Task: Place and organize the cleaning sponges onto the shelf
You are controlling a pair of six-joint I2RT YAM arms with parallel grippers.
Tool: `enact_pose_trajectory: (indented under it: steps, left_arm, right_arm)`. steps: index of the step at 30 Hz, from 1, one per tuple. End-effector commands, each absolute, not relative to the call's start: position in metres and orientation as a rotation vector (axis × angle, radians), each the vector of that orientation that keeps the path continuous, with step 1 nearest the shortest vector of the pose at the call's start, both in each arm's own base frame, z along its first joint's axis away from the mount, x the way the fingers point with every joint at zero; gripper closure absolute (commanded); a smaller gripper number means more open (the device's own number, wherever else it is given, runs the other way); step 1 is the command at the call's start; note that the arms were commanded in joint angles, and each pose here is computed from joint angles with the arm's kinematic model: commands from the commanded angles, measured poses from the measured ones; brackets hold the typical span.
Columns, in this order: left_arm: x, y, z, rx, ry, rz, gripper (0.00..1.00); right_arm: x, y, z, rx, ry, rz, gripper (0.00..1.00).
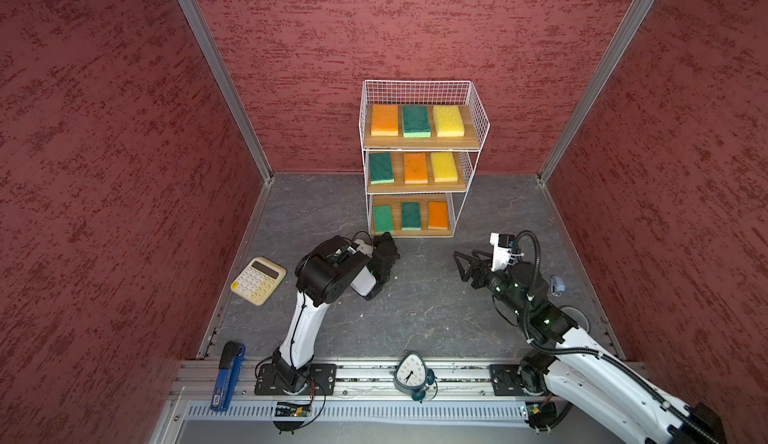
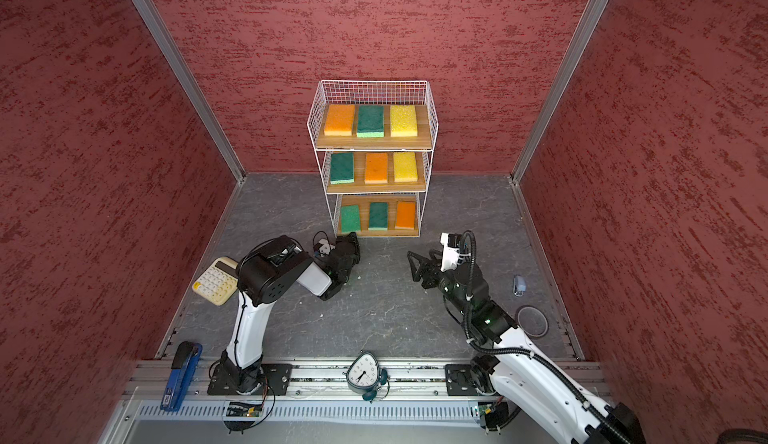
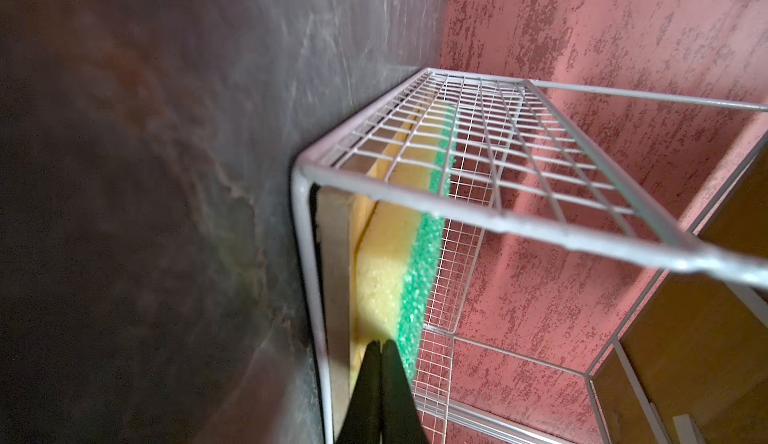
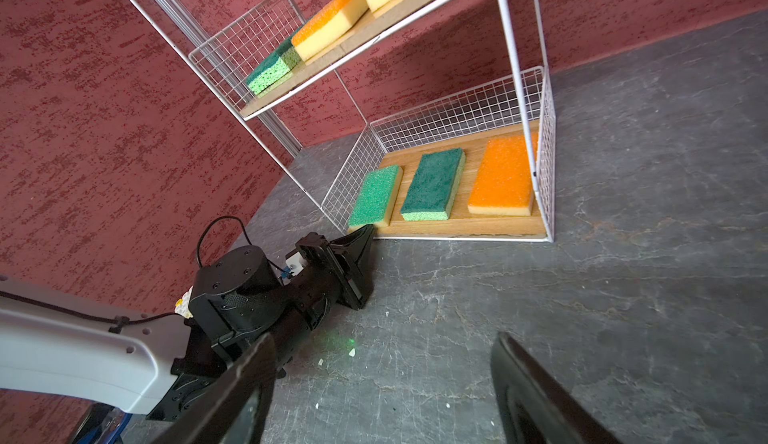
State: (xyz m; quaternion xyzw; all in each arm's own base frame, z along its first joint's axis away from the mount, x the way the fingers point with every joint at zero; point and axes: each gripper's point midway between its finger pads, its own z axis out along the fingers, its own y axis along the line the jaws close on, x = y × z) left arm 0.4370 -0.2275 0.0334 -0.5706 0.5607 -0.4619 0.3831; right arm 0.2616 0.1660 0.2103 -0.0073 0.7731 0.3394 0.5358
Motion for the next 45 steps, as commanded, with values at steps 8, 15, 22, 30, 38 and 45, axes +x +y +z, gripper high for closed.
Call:
enact_pose_trajectory:
  steps: [8, 15, 22, 30, 38, 45]
  left_arm:
    - [0.41, -0.193, -0.057, -1.543, 1.641, -0.828, 0.96]
    - [0.413, -0.191, -0.058, -1.549, 1.64, -0.817, 0.95]
    - [0.416, -0.19, -0.061, -1.553, 1.651, -0.815, 0.94]
    - [0.418, -0.194, -0.062, -1.553, 1.662, -0.822, 0.93]
    - [0.407, -0.19, -0.057, -1.545, 1.67, -0.798, 0.9]
    - [0.397, -0.185, -0.043, -1.487, 1.698, -0.774, 0.87]
  right_arm:
    - [0.261, 0.168, 0.214, -0.028, 1.826, 0.812, 0.18]
    - [0.261, 0.168, 0.213, -0.029, 1.829, 0.813, 0.18]
    - [0.261, 0.168, 0.213, -0.029, 1.831, 0.815, 0.18]
    - [0.26, 0.169, 0.212, -0.03, 1.833, 0.817, 0.18]
    - [0.261, 0.168, 0.212, -0.029, 1.833, 0.812, 0.18]
    - [0.264, 0.166, 0.213, -0.015, 1.838, 0.793, 0.18]
